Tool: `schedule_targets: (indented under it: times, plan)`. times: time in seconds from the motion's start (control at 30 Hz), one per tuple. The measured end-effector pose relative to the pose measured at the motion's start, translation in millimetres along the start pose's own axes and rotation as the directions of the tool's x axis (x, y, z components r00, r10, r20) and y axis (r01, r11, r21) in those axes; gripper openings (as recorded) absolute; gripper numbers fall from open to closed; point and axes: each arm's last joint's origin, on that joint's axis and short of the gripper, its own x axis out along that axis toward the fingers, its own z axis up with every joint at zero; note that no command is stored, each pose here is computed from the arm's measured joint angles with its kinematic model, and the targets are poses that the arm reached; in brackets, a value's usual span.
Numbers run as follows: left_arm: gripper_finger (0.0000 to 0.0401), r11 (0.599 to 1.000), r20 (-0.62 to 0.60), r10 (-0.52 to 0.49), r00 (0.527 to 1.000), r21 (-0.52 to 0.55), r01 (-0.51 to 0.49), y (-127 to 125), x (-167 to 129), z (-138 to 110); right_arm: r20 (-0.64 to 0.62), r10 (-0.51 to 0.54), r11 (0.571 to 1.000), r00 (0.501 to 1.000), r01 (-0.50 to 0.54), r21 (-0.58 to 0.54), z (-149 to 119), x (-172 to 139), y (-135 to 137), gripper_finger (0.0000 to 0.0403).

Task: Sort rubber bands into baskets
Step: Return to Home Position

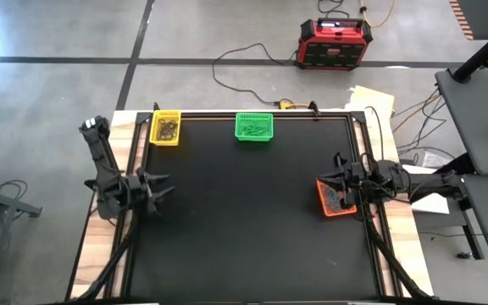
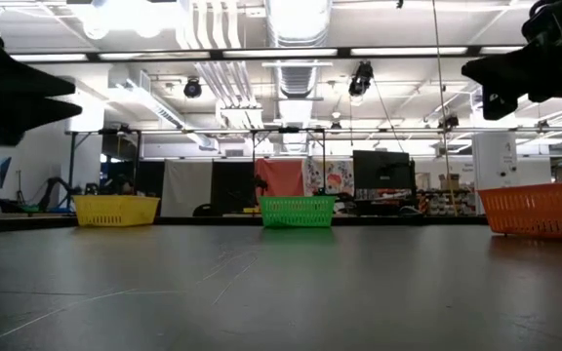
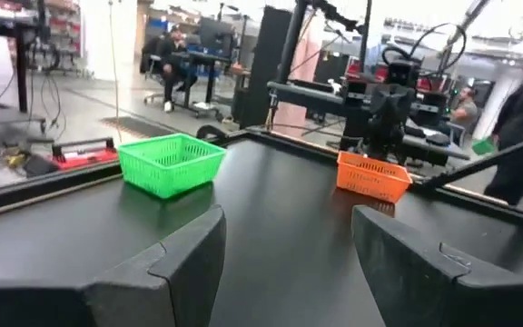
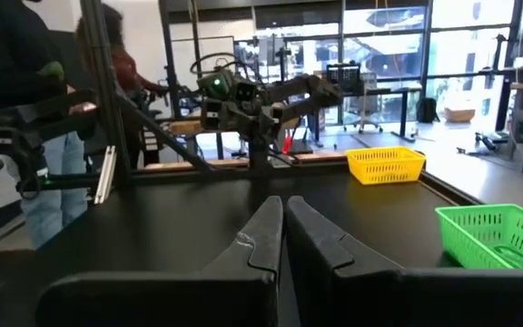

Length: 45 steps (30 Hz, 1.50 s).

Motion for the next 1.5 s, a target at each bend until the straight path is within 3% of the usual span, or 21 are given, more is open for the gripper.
schedule_targets:
  times: [0.2, 0.33, 0.5, 0.63, 0.7, 0.8, 0.87, 0.93, 1.1, 1.27, 1.5]
  plan:
    - [0.0223, 0.999, -0.013, -0.02, 1.0, 0.039, 0.021, -4.9, -0.2, -5.9, -0.02, -0.001, 1.0, 1.0, 0.001, -0.009, -1.8, 0.5, -0.1, 0.0009]
    - [0.0223, 0.994, -0.082, -0.111, 0.99, -0.024, 0.11, -10.9, 2.1, -1.4, -0.033, -0.002, 1.0, 0.999, 0.002, -0.009, -3.1, 0.9, -0.2, 0.0009]
    - [0.0223, 0.991, -0.111, -0.124, 0.986, -0.061, 0.118, -13.5, 13.8, 3.9, -0.038, -0.064, 0.998, 0.997, 0.063, -0.03, -3.9, 1.1, -2.1, 0.0009]
    - [0.0223, 0.97, -0.127, -0.231, 0.965, -0.104, 0.219, -14.7, 34.6, 9.1, -0.039, -0.082, 0.996, 0.996, 0.081, -0.031, -4.1, 1.1, -2.7, 0.0009]
    - [0.0223, 0.943, -0.081, -0.329, 0.941, -0.078, 0.324, -13.9, 47.7, 16.9, -0.042, -0.083, 0.996, 0.996, 0.081, -0.032, -4.3, 1.3, -2.7, 0.0009]
    - [0.0223, 0.856, -0.002, -0.517, 0.856, -0.001, 0.517, -8.3, 61.4, 31.2, -0.044, -0.082, 0.996, 0.996, 0.081, -0.025, -4.5, 1.4, -2.7, 0.0009]
    - [0.0223, 0.812, 0.014, -0.583, 0.812, 0.013, 0.583, -1.1, 65.1, 37.1, -0.044, -0.081, 0.997, 0.996, 0.08, -0.023, -4.5, 1.4, -2.6, 0.0009]
    - [0.0223, 0.806, 0.005, -0.592, 0.806, 0.002, 0.592, 6.8, 66.1, 38.3, -0.052, -0.076, 0.997, 0.996, 0.075, -0.023, -5.2, 1.4, -2.5, 0.0009]
    - [0.0223, 0.837, 0.043, -0.547, 0.836, 0.043, 0.545, 21.7, 61.0, 43.2, -0.097, -0.071, 0.997, 0.993, 0.07, -0.018, -9.6, 1.1, -2.6, 0.0009]
    - [0.0223, 0.835, -0.014, -0.548, 0.836, 0.05, 0.548, 24.9, 55.0, 36.6, -0.12, -0.006, 1.0, 0.993, 0.003, -0.024, -11.5, 1.4, -0.7, 0.0009]
    - [0.0223, 0.839, -0.027, -0.53, 0.847, 0.126, 0.529, 26.3, 56.1, 33.0, -0.101, -0.006, 0.999, 0.995, 0.002, -0.032, -9.9, 0.6, -0.6, 0.0009]
